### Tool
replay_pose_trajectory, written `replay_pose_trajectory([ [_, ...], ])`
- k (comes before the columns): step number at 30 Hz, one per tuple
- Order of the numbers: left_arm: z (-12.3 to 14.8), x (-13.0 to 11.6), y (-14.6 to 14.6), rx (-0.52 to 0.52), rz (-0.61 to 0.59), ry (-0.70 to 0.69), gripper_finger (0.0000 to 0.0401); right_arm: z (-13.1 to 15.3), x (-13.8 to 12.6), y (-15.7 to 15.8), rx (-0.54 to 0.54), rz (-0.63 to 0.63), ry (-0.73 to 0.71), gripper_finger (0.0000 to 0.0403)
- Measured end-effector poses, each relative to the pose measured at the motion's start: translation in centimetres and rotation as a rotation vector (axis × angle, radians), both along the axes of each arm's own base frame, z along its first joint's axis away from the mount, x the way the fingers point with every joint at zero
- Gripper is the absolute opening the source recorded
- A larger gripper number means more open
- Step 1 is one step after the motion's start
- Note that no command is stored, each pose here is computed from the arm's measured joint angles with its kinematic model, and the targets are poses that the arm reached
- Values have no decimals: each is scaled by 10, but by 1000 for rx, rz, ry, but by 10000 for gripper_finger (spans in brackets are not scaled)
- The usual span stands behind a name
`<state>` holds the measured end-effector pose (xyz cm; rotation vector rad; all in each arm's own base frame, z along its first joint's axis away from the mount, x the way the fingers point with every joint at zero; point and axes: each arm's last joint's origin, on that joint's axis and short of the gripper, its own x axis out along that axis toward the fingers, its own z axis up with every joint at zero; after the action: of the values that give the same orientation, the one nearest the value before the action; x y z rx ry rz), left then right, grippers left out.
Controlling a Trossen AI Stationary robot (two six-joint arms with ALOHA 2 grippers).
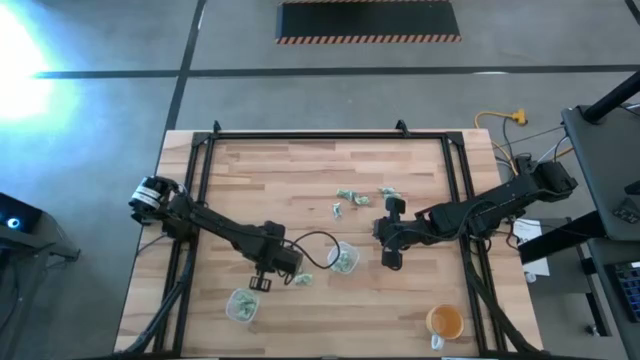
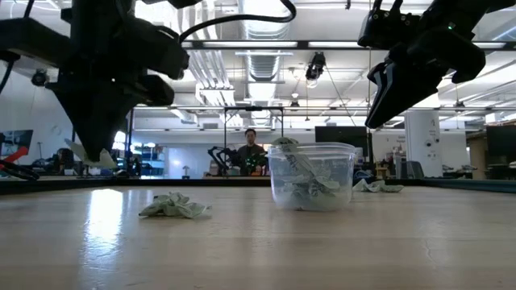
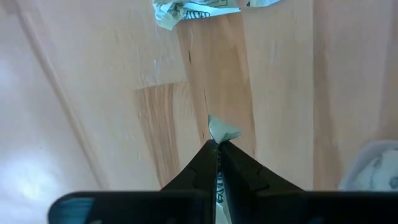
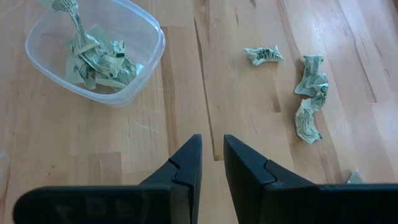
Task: Pick and place items into bin
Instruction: Put the light green packet into the bottom transparent bin
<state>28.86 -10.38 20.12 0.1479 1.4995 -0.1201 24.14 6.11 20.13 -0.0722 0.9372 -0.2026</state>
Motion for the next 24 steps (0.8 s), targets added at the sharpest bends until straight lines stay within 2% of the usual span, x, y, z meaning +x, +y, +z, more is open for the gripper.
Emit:
replay_pose_trajectory([
  [10, 17, -9, -9, 23, 82, 79, 1, -1, -1, 0, -1, 0, 4, 57],
  [15, 25, -23, -22, -16, 122, 122, 1, -2, -1, 0, -1, 0, 6, 57],
  [24, 53, -53, -52, -109, 153, 20, 1, -1, 0, 0, 1, 0, -3, 57],
])
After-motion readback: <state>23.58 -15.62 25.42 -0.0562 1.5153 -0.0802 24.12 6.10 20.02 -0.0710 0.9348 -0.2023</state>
